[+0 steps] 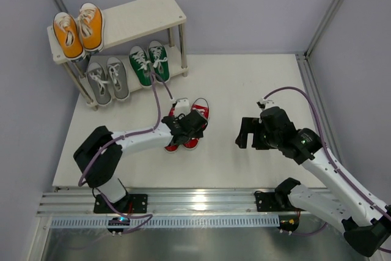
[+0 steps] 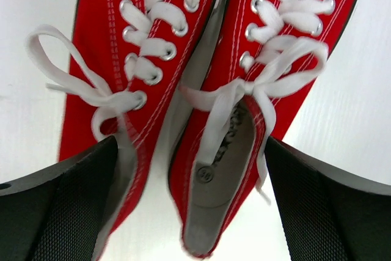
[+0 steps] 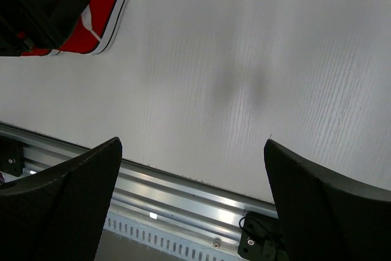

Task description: Place and organize the shoes onto the shoe shelf

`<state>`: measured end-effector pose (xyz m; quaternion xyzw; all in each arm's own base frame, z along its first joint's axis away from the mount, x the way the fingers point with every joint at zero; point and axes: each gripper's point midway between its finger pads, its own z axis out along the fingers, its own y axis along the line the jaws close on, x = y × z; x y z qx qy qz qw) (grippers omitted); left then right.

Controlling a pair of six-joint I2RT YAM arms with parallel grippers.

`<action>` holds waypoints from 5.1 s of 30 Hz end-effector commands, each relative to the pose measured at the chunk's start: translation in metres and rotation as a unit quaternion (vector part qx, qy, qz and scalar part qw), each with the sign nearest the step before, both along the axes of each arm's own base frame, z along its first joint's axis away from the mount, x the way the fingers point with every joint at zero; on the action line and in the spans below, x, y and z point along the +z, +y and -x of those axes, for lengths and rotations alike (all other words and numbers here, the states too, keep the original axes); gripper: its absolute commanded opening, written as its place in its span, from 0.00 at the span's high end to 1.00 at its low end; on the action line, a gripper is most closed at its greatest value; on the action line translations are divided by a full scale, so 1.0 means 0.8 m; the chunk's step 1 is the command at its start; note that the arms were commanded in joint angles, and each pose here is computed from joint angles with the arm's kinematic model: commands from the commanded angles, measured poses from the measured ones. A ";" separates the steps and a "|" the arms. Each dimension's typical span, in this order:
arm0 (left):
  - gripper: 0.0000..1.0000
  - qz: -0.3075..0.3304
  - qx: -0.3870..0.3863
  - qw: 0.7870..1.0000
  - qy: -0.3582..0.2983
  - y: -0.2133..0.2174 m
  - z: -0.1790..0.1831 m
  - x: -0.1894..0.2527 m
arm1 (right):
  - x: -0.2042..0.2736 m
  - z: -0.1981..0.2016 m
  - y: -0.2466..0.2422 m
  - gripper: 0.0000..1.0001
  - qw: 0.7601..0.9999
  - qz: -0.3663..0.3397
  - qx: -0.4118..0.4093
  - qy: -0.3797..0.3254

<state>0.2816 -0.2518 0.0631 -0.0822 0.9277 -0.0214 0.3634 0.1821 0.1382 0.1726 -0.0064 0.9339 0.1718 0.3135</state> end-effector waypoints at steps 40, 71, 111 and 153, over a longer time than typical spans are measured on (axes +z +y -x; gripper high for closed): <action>0.14 0.050 -0.207 0.977 -0.026 -0.048 -0.057 0.026 | -0.005 0.010 -0.023 0.02 0.999 0.033 -0.013 -0.001; 0.28 0.112 -0.207 0.968 0.093 0.004 -0.007 0.008 | -0.009 0.014 -0.024 0.02 0.999 0.038 -0.007 0.005; 0.36 0.079 -0.195 0.978 -0.014 -0.025 -0.072 -0.054 | -0.013 0.005 -0.025 0.02 0.998 0.066 -0.003 0.016; 1.00 -0.003 0.070 0.881 -0.468 0.123 -0.232 0.616 | 0.011 -0.006 -0.026 0.02 0.997 0.074 -0.007 0.002</action>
